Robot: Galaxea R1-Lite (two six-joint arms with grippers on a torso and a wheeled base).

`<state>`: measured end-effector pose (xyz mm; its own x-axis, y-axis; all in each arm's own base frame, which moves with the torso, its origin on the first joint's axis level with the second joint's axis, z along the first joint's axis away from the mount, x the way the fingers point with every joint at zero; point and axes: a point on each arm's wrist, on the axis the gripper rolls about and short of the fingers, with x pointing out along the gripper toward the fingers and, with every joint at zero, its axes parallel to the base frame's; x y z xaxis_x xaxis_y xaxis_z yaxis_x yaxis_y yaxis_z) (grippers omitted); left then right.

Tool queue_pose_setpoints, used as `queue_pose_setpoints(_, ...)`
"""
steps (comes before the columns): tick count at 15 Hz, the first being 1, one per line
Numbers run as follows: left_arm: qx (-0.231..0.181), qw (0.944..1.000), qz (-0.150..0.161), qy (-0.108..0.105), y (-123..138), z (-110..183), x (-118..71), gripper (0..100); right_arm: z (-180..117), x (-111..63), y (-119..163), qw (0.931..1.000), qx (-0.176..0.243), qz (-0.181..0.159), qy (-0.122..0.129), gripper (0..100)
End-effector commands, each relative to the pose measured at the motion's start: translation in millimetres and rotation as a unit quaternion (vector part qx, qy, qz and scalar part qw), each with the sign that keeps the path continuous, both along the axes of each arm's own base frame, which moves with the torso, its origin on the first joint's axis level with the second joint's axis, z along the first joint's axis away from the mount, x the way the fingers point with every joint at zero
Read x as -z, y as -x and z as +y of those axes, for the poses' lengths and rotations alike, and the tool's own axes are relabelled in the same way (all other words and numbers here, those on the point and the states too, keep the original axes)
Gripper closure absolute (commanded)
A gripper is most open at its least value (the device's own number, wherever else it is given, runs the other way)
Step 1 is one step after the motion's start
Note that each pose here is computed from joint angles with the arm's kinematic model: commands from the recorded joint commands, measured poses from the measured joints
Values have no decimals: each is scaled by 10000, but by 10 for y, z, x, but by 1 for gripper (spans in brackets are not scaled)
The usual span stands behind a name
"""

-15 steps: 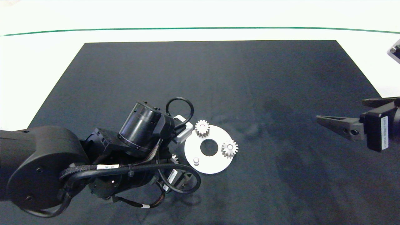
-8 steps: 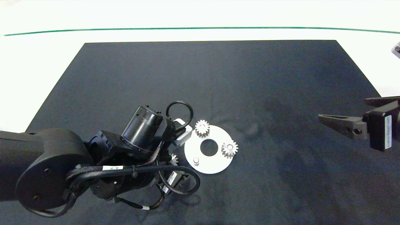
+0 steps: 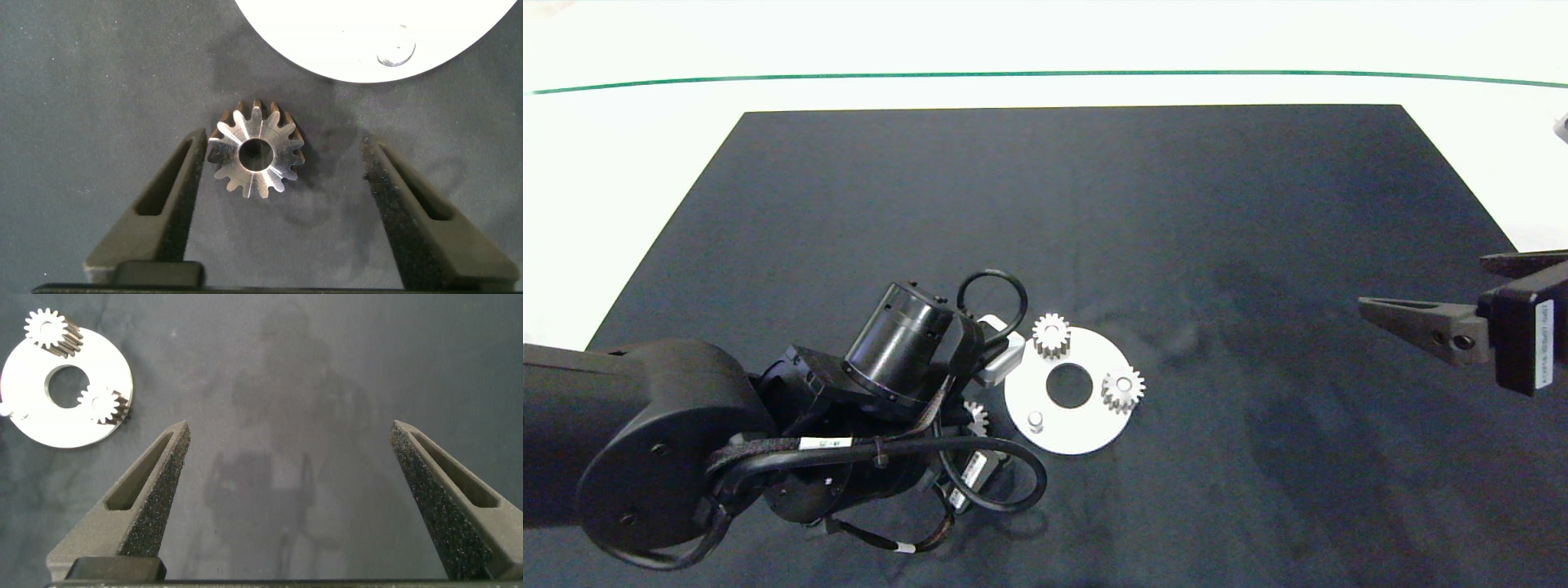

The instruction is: Install three planetary gears onto the carrier pins

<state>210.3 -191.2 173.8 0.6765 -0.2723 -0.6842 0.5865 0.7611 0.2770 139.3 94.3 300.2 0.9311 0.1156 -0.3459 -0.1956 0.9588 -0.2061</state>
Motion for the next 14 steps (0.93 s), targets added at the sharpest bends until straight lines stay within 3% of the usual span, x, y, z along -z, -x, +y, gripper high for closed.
queue_pose_setpoints(1, -3, 10000, 13, -22, -19, -19, 21, 34, -3, -2, 5, 10000, 1, -5, 22, 0)
queue_pose_setpoints(14, 19, 10000, 24, -47, -27, -45, 73, 59, 0, 5, 2, 10000, 1, 7, 31, 0)
